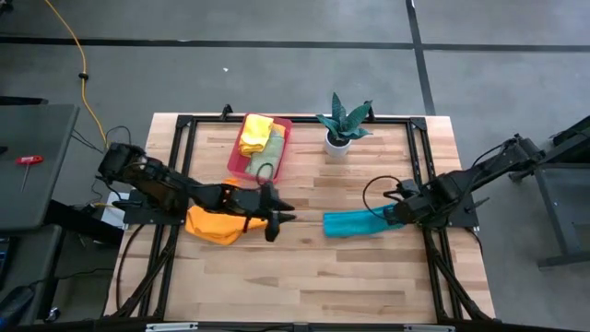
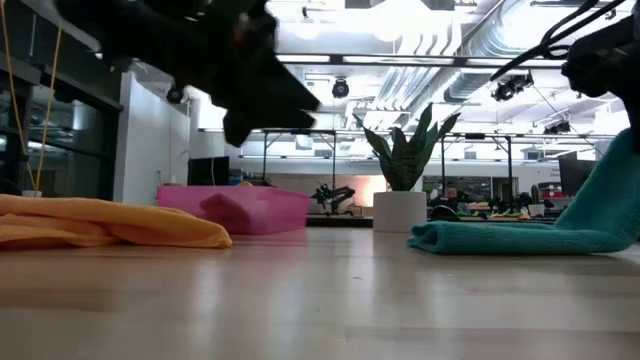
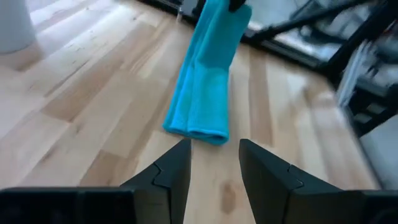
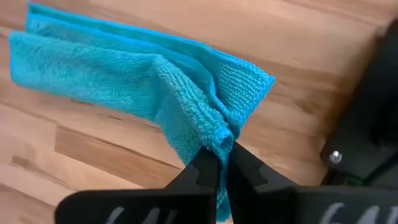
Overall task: Fold microfiber towels
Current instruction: Fold the blue microfiber cloth
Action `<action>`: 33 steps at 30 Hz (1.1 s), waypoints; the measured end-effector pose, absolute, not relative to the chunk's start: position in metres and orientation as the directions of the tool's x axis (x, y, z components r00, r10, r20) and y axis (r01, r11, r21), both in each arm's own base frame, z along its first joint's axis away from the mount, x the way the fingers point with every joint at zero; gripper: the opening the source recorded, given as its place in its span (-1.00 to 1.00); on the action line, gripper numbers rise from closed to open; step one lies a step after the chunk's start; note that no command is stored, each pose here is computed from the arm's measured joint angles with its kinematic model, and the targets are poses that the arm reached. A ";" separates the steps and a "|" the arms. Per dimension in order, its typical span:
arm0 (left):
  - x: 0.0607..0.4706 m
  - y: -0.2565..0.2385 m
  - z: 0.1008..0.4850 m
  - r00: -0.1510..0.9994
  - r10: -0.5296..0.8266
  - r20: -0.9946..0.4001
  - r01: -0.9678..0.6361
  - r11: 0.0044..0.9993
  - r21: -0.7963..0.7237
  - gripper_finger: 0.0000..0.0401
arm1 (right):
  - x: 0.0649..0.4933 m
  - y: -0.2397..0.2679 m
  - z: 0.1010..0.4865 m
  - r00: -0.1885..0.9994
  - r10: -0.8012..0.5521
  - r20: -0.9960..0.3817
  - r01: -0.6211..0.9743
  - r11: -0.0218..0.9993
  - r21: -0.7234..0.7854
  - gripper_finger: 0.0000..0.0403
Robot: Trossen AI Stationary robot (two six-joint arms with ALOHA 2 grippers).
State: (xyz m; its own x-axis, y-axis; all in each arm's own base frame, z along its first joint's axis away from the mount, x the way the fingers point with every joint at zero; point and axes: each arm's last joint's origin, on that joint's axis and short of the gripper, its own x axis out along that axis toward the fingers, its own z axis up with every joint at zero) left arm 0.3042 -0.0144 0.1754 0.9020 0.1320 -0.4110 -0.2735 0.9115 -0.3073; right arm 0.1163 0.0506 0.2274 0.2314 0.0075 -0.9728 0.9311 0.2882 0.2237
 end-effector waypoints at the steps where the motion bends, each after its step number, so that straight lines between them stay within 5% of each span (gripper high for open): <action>1: 0.310 -0.015 0.174 0.894 0.132 -0.427 -0.270 0.921 -0.281 -0.40 | 0.116 0.051 0.227 0.227 0.010 -0.974 0.938 0.268 0.221 -1.00; 8: 0.365 -0.023 0.151 0.857 0.102 -0.505 -0.217 0.960 -0.175 -0.53 | 0.124 0.054 0.224 0.230 -0.006 -0.973 0.965 0.127 0.228 -1.00; 17: 0.414 -0.032 0.107 0.822 -0.001 -0.569 -0.101 0.984 -0.148 -0.96 | 0.138 0.060 0.217 0.242 -0.029 -0.970 0.965 0.114 0.237 -1.00; 33: 0.425 -0.025 0.088 0.797 0.054 -0.602 -0.157 0.980 -0.121 -1.00 | 0.151 0.065 0.217 0.334 -0.014 -0.942 0.940 0.070 0.333 -1.00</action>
